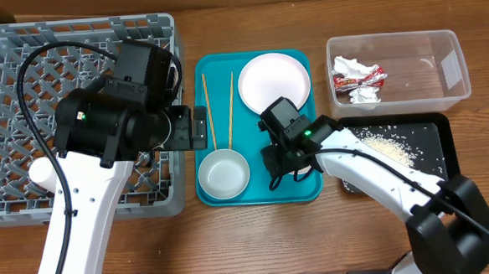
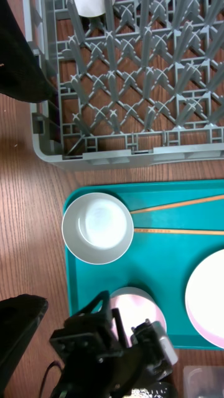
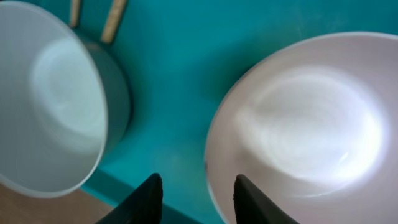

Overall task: Sort waste into correct bins and load items into the dishwasher
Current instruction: 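Set the emptied plate back on the teal tray, return right arm, then reach the left gripper to the white bowl and grasp it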

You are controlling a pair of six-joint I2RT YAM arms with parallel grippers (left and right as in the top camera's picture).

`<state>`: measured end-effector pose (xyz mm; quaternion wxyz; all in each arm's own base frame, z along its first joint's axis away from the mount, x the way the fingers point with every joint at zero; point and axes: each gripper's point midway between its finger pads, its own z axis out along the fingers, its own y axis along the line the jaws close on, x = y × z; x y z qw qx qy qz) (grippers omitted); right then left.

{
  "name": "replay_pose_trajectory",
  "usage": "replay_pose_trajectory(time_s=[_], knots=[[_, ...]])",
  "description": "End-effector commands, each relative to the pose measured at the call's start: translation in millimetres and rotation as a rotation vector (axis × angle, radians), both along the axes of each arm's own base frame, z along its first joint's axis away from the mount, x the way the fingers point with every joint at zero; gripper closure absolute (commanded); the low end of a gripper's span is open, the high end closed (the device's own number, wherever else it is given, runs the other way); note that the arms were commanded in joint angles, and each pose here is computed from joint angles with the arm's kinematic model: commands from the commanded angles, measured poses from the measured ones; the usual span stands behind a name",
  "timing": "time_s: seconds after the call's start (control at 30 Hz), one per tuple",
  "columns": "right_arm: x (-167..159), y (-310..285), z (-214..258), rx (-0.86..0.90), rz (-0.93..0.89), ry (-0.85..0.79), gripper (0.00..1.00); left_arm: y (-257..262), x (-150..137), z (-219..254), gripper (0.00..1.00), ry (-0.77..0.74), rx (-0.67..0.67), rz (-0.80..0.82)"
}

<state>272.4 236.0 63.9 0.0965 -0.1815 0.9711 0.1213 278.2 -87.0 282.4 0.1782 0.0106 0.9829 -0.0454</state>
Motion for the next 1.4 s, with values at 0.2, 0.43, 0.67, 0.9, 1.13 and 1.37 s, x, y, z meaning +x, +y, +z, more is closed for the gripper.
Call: replay_pose_trajectory(time_s=[0.2,0.43,0.67,0.9,1.13,1.37], knots=[[-16.4,-4.7,209.2,0.385,-0.026,-0.419,0.0,0.9,1.0,7.1,0.0,-0.025,-0.006,0.012],[-44.2,-90.4,255.4,0.23,-0.131,-0.678,0.0,0.9,1.0,7.1,0.0,-0.025,-0.006,0.012],[-55.6,-176.3,277.1,0.087,-0.394,-0.882,0.0,0.9,1.0,7.1,0.0,-0.025,-0.006,0.012],[-46.4,-244.0,244.8,0.12,-0.711,-1.06,0.0,0.8,0.9,7.1,0.0,-0.024,-0.006,0.012],[-52.2,-275.8,167.7,0.106,-0.85,-1.191,0.0,0.9,1.0,7.1,0.0,-0.025,-0.006,0.012],[-39.9,-289.9,120.0,0.112,-0.905,-1.293,0.0,0.9,1.0,7.1,0.0,-0.025,-0.006,0.012]])
